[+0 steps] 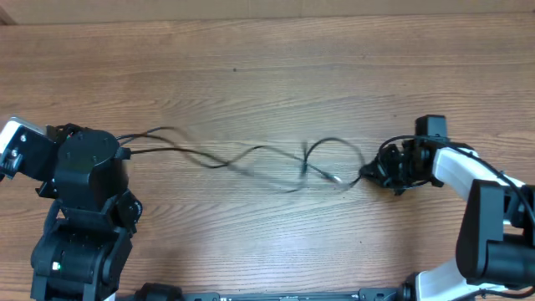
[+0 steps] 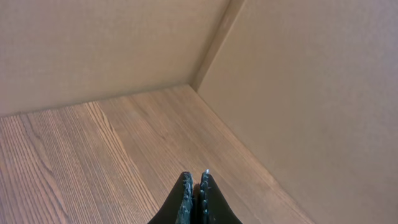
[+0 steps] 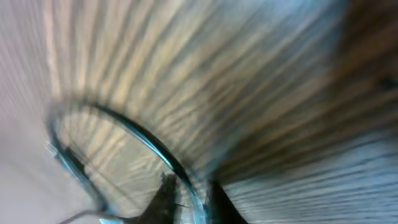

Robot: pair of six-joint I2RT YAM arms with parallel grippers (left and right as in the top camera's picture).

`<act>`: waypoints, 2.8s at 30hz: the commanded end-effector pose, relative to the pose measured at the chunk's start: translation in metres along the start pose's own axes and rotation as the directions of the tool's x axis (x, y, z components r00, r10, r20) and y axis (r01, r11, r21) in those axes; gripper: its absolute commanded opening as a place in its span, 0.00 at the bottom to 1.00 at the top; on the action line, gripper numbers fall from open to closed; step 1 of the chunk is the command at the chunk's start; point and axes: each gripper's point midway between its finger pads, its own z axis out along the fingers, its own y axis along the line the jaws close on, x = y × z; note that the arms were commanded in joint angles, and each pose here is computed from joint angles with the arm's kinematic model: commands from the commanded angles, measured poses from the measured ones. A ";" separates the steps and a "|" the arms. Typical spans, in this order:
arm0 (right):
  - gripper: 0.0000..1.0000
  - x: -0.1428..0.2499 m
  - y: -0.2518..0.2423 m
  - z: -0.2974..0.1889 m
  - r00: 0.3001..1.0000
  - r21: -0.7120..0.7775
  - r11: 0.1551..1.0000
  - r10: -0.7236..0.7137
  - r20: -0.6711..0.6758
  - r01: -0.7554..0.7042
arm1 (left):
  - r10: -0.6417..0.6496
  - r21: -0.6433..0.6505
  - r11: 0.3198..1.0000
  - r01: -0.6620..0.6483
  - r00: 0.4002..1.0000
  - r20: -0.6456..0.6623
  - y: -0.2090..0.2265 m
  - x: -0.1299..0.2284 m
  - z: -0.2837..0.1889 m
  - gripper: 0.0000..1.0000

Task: Untangle cables

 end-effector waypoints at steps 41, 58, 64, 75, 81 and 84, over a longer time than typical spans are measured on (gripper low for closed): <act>1.00 0.125 0.104 -0.019 0.660 -0.679 0.546 -0.742 -0.119 0.491 | 0.899 0.984 -0.001 0.176 0.430 -0.076 -0.150 0.255 -0.097 0.04; 1.00 0.194 0.131 -0.001 0.498 -0.740 0.431 -0.854 -0.151 0.516 | 0.378 0.524 0.815 0.248 0.458 -0.804 -0.161 0.244 -0.019 0.04; 1.00 0.208 0.145 -0.001 0.474 -0.761 0.398 -0.870 -0.135 0.512 | 0.231 0.376 0.868 0.323 0.408 -0.884 -0.161 0.244 -0.019 0.04; 1.00 0.201 0.157 0.013 0.555 -0.698 0.475 -0.821 -0.133 0.536 | 0.013 0.148 0.897 0.416 0.311 -0.950 -0.161 0.244 -0.020 0.04; 1.00 0.187 0.160 0.022 0.683 -0.620 0.627 -0.704 -0.193 0.472 | -0.104 0.000 0.883 0.470 0.195 -0.975 -0.164 0.245 -0.029 0.04; 1.00 0.186 0.161 0.024 0.752 -0.579 0.727 -0.600 -0.272 0.370 | -0.144 -0.045 0.877 0.478 0.172 -0.974 -0.164 0.246 -0.029 0.04</act>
